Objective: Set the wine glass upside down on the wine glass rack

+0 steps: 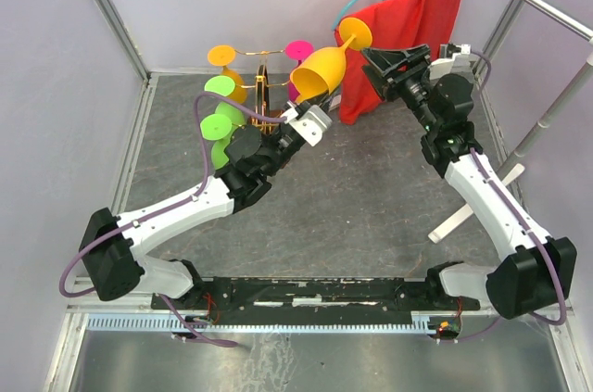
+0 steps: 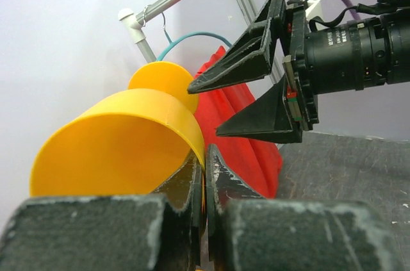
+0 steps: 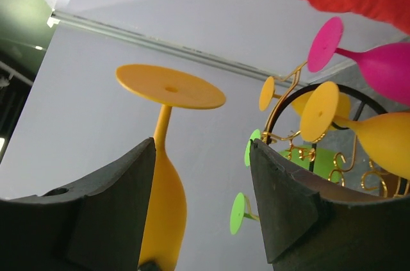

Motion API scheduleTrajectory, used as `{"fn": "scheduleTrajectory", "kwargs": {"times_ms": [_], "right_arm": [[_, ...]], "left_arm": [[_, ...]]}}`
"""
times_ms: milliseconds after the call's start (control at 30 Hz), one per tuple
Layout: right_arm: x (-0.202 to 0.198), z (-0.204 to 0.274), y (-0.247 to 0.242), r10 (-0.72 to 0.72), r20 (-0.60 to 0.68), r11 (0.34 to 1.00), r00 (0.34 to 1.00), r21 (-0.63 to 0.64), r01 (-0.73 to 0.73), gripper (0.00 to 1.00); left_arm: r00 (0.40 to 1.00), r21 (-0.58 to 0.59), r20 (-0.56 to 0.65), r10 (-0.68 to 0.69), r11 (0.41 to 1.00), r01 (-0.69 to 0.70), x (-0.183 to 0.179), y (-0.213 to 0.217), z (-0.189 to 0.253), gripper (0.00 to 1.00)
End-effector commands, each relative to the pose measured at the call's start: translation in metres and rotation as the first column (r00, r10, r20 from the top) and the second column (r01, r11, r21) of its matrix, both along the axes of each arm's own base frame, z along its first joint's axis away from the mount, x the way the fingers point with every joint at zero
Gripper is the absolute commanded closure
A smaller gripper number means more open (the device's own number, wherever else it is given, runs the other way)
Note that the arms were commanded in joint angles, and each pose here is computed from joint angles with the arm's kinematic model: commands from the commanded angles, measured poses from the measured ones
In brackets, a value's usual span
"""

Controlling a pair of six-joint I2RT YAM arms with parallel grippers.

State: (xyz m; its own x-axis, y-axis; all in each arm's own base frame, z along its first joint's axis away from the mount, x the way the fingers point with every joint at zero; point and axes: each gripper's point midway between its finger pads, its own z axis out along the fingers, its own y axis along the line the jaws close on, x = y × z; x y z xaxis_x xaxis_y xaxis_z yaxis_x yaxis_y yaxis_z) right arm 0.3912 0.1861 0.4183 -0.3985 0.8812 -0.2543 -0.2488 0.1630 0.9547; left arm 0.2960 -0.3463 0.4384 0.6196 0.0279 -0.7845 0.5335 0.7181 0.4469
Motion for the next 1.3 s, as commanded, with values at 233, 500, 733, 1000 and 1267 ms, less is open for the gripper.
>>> {"fn": "scheduleTrajectory", "kwargs": {"times_ms": [233,500,733,1000,1267], "right_arm": [[-0.014,0.058,0.033,0.111,0.207,0.993,0.972,0.019,-0.117,0.34],[-0.009,0.058,0.051,0.150,0.216,0.986,0.965,0.033,-0.161,0.41],[-0.010,0.058,0.061,0.170,0.218,0.983,0.961,0.029,-0.180,0.51],[-0.006,0.058,0.064,0.168,0.218,0.983,0.961,0.032,-0.180,0.53],[-0.002,0.057,0.064,0.164,0.213,0.984,0.963,0.034,-0.175,0.54]], "left_arm": [[0.999,-0.100,0.024,-0.035,0.994,0.037,-0.006,0.000,0.022,0.97],[0.999,-0.096,0.025,-0.040,0.995,0.042,-0.006,-0.002,0.020,0.97],[0.999,-0.106,0.030,-0.036,0.994,0.039,-0.006,-0.001,0.022,0.97],[0.997,-0.116,0.038,-0.071,0.990,0.075,-0.012,-0.003,0.022,0.97],[0.996,-0.111,0.041,-0.078,0.990,0.082,-0.012,-0.005,0.022,0.97]]}}
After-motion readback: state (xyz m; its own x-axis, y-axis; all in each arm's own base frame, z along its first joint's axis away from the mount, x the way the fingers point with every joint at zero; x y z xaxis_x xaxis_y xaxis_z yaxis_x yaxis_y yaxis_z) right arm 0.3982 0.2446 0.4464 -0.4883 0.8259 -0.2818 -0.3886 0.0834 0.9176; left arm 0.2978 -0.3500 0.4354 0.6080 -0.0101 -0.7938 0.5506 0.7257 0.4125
